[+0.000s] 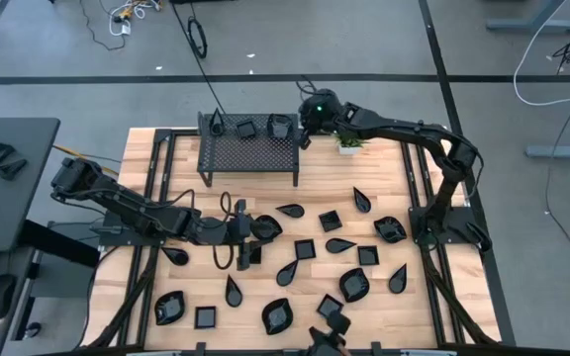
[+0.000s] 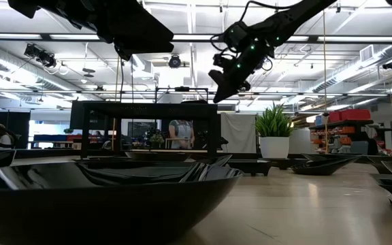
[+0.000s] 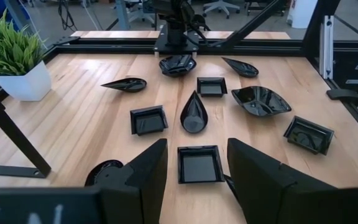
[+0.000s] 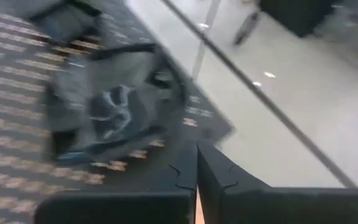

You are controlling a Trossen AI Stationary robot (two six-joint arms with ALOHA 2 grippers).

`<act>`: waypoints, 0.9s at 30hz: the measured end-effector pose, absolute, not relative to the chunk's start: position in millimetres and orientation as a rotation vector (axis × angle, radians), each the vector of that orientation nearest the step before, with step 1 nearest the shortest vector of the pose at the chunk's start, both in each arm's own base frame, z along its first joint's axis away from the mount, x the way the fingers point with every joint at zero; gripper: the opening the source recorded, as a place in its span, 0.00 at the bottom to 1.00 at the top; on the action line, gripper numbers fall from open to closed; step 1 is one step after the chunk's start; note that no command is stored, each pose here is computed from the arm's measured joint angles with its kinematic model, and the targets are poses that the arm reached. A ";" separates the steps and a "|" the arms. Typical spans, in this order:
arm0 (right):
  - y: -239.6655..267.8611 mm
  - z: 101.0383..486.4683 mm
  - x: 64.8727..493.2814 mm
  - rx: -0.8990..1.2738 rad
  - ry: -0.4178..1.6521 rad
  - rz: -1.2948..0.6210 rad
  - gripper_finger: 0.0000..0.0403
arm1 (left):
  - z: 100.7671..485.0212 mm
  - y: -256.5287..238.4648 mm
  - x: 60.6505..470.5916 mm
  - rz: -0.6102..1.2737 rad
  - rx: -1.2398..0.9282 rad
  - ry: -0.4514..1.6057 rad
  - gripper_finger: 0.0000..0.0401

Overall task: Pick & Place Mini shaped plates
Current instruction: Stack the black leaf-shaped plate on top of the leaf-shaped plate on the shelf

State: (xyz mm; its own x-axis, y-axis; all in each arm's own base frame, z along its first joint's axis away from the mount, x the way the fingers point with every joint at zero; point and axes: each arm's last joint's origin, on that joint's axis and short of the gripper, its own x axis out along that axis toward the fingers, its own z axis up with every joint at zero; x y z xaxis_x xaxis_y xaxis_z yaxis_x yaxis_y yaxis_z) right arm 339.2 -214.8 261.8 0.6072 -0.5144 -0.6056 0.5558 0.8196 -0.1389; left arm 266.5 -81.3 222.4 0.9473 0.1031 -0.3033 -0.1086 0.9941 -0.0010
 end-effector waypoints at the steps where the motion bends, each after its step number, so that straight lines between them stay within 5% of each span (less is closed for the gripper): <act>1: -214.2 262.8 339.9 0.071 0.668 -0.597 0.02 | 222.4 -81.2 266.5 0.108 -0.018 0.308 0.43; 27: -192.5 261.9 351.4 0.125 0.647 -0.344 0.02 | 222.3 -81.3 266.5 0.112 -0.045 0.306 0.43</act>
State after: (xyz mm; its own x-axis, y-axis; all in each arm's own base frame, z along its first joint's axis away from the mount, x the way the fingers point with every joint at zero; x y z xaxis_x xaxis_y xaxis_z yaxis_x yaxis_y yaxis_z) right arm 351.4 -192.5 261.9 0.7436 -0.2746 -0.6097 0.3520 0.9360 0.0078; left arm 266.5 -81.3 222.3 0.9473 0.1034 -0.3032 -0.1169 0.9928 -0.0267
